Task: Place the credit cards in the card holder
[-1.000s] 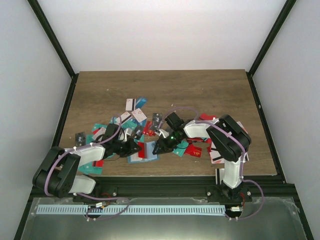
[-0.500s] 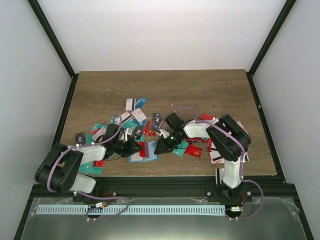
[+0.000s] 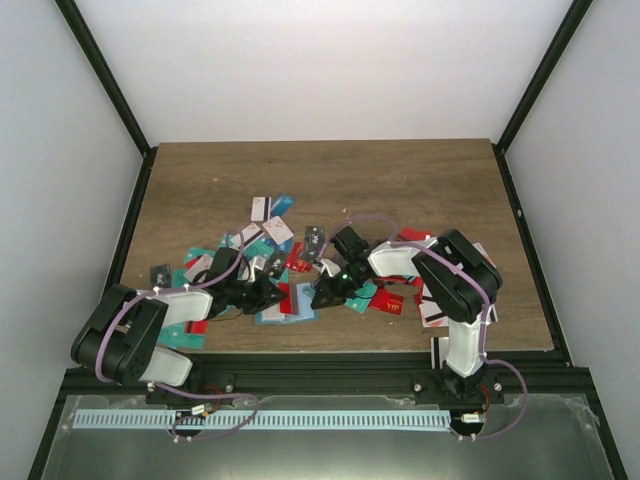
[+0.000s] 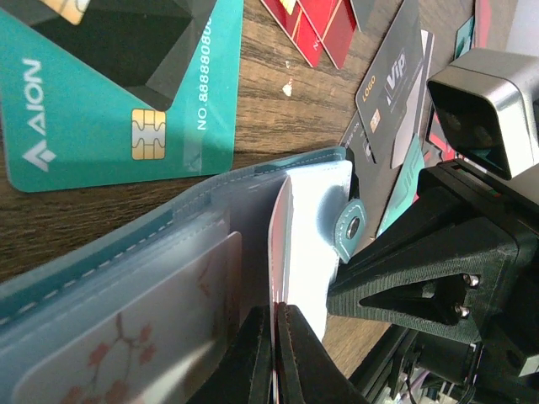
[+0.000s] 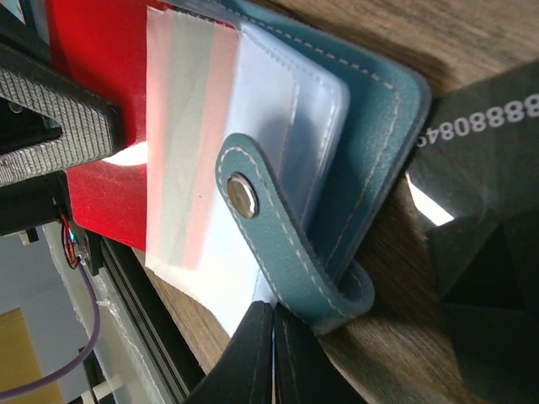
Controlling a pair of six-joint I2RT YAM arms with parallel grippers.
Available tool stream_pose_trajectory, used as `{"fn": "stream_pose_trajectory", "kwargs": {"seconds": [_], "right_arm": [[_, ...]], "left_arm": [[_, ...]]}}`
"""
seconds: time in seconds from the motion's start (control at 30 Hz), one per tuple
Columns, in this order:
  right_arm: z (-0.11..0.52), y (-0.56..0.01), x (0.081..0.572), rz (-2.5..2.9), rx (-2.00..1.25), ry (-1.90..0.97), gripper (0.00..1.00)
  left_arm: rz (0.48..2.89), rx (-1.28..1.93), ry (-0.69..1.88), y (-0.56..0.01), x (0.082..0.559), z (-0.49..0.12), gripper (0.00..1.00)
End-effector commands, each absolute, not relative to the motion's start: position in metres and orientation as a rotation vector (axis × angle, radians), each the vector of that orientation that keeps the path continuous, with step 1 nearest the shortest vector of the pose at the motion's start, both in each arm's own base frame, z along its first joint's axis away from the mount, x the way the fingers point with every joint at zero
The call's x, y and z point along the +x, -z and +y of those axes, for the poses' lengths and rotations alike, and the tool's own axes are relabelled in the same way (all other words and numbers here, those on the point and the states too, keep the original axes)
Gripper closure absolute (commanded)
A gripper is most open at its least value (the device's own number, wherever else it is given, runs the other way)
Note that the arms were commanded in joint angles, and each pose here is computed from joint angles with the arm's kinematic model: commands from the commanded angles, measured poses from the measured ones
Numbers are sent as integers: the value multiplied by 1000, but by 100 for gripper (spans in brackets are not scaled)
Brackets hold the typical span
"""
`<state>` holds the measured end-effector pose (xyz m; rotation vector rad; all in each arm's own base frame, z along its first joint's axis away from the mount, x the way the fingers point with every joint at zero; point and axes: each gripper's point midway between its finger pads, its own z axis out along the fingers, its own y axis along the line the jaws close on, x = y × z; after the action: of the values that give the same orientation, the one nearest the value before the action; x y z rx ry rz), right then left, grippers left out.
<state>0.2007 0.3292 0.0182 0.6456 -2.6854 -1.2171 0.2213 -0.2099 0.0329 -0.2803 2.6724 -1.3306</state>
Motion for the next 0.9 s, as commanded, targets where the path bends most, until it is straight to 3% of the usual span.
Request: {"fn": "stream_pose_trajectory", "kwargs": {"seconds": [0.0, 0.6, 0.87], "right_arm": [[300, 29, 185, -2748, 549, 943, 97], [290, 37, 177, -2761, 491, 907, 99], [288, 38, 173, -2751, 490, 915, 99]], "left_arm": [[2697, -286, 1327, -25, 216, -211, 96], [2744, -272, 1317, -16, 196, -212, 96], [2713, -263, 1311, -18, 208, -215, 96]]}}
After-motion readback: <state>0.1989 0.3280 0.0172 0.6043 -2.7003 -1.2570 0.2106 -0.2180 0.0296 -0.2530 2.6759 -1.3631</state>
